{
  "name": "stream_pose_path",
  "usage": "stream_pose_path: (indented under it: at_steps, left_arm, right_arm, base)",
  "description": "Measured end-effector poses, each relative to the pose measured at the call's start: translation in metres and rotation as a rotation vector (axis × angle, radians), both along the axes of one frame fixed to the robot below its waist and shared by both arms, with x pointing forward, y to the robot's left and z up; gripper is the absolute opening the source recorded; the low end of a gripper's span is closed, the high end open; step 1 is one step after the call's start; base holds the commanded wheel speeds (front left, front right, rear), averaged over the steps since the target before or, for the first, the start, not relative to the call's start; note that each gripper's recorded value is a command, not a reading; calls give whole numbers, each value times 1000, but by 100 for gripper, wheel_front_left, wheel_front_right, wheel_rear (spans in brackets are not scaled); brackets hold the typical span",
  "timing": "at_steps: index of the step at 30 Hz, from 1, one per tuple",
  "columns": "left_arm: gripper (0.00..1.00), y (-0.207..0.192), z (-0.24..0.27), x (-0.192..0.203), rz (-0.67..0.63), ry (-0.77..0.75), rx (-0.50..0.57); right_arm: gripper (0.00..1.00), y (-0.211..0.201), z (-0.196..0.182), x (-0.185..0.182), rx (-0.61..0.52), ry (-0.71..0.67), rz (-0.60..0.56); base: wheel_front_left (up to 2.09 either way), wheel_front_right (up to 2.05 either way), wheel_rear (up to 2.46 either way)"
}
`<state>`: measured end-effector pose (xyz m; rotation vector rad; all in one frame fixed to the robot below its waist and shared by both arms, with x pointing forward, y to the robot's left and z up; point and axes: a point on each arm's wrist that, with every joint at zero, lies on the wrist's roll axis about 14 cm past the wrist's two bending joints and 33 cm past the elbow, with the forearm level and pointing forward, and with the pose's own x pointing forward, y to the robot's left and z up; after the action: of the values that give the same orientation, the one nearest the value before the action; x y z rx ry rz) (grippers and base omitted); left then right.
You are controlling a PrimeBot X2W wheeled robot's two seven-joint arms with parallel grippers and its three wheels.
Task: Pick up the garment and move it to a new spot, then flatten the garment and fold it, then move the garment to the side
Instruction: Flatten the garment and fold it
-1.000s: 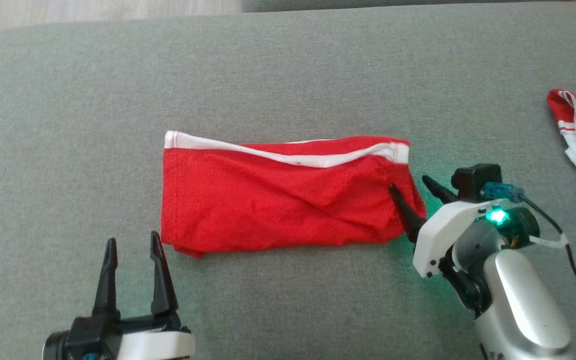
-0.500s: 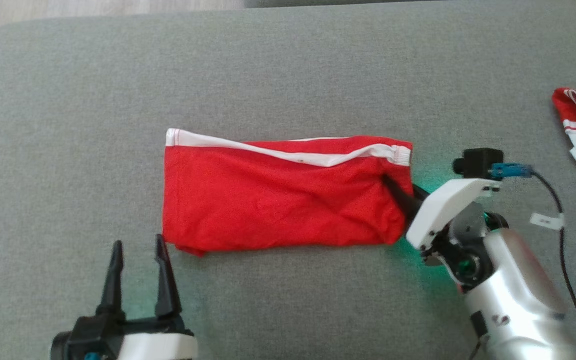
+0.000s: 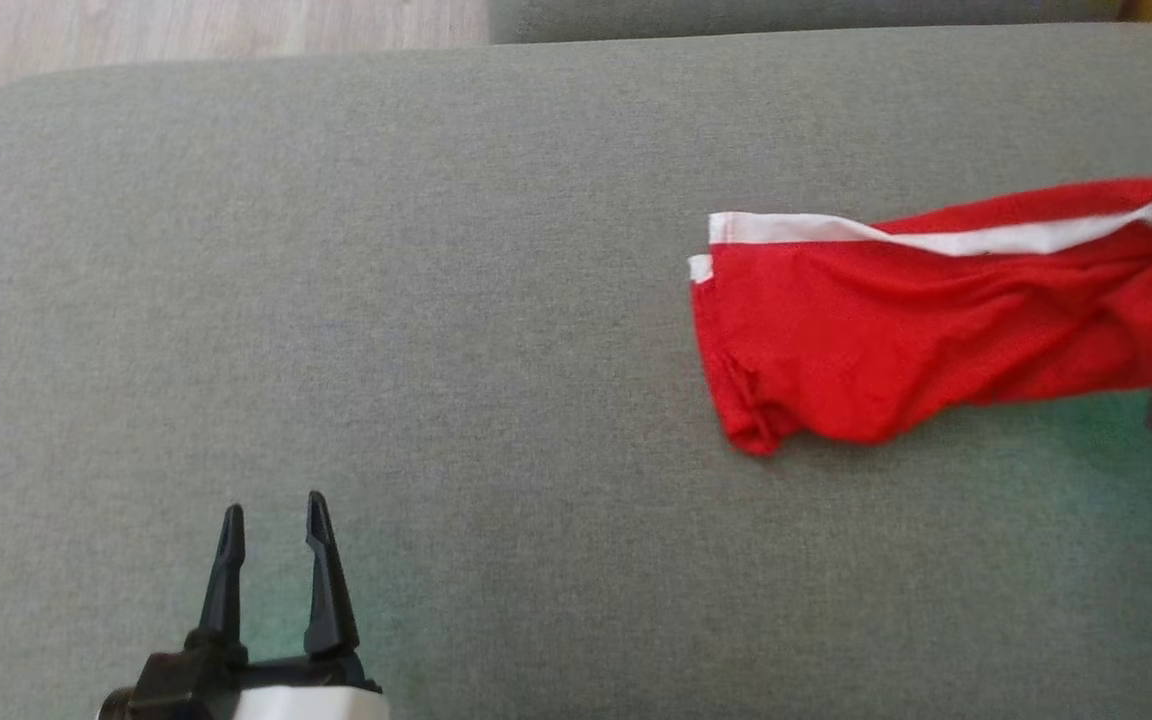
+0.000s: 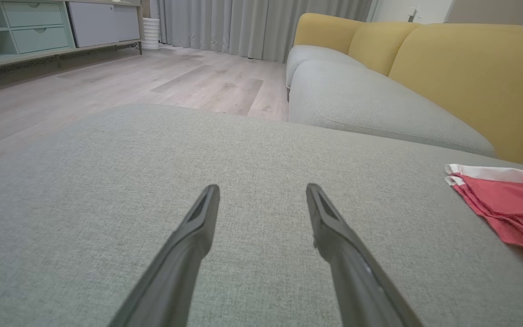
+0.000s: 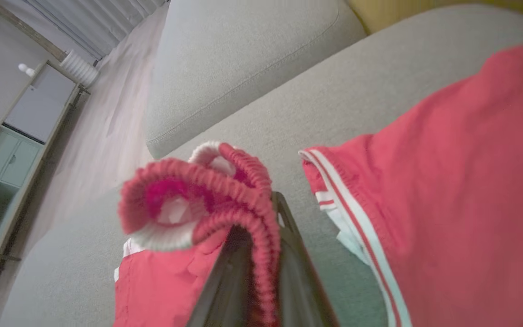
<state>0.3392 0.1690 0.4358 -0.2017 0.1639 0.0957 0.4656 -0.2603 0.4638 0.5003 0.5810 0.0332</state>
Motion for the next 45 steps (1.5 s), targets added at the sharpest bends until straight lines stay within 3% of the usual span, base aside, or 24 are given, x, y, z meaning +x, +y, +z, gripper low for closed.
stream_pose_path:
  at_steps: [5,8,14,22,25,26,31,33,34,45]
  left_arm:
    - [100,-4,-1,1,-18,1,-5]
    - [100,-7,-2,2,-29,5,-7]
    - [100,-16,-11,4,-60,29,-13]
    - [100,-17,-17,2,-67,48,-15]
    - [100,-15,-19,0,-60,56,-13]
    - [100,-15,-19,0,-59,56,-13]
    - [100,-16,-21,-1,-61,63,-13]
    - [100,-16,-21,-1,-64,63,-13]
    - [100,-17,-21,-1,-65,63,-14]
    - [100,-15,-18,-4,-58,55,-10]
  right_arm:
    - [0,22,30,-4,-60,5,135]
    - [0,69,41,-10,-56,-1,259]
    - [0,175,27,-38,-4,34,481]
    - [0,220,-2,-37,1,-11,544]
    - [9,226,-5,-31,3,-40,535]
    - [16,227,-4,-28,4,-51,531]
    - [19,231,-3,-18,-8,-103,516]
    - [33,237,-4,-20,-12,-113,531]
    - [100,239,-6,-22,-14,-113,538]
    - [100,267,25,-50,54,-235,606]
  base:
    - [0,0,0]
    - [0,0,0]
    - [0,0,0]
    - [0,0,0]
    - [0,0,0]
    - [0,0,0]
    - [0,0,0]
    - [0,0,0]
    - [0,0,0]
    - [0,0,0]
